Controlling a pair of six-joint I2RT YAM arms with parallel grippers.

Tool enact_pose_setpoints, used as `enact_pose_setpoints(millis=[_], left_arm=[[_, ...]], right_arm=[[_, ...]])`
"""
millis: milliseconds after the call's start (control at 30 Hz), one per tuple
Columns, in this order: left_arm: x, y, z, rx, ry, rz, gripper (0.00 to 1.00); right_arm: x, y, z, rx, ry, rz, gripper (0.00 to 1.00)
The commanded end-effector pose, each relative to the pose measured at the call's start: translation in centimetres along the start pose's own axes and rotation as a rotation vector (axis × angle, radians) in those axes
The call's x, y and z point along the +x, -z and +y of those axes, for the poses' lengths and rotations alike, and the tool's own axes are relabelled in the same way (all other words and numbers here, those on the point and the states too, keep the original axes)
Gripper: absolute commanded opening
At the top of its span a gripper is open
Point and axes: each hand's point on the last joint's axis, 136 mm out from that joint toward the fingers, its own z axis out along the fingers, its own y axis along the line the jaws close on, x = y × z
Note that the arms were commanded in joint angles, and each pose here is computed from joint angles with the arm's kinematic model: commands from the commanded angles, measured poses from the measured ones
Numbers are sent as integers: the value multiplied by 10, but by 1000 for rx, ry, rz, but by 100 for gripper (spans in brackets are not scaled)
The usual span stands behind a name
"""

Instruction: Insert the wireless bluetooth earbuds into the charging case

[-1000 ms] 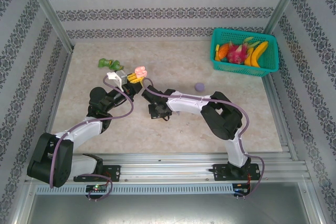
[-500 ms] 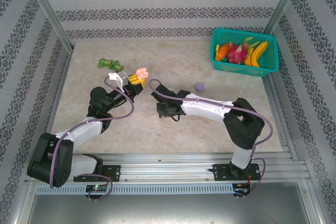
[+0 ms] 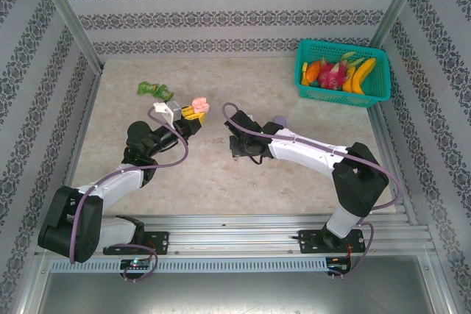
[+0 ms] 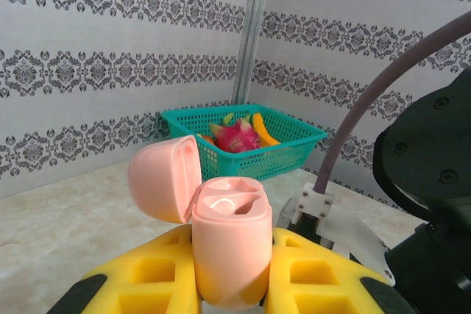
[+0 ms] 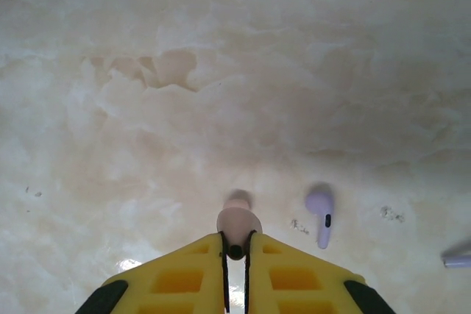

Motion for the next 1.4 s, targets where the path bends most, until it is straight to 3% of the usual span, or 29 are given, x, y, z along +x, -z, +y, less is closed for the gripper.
enact_pose_setpoints(millis=[0,400,600,1067,1367], left_arm=[[-1,2,-6,19,-13,-3,0],[4,11,-6,-15,-2,-1,0],[4,14,-4,-31,-8,-8,0],[6,18,1,-74,-20,-12,0],[7,19,2,-83,-24,-8,0]], right_arm=[[-3,-20,-12,51,25,0,13],[-16,-66,-19,125,21,34,11],[-19,-57,-17,103,7,31,12],[13,-36,-10,-5,-80,95,28],[37,-41,9,-35,-41,152,29]])
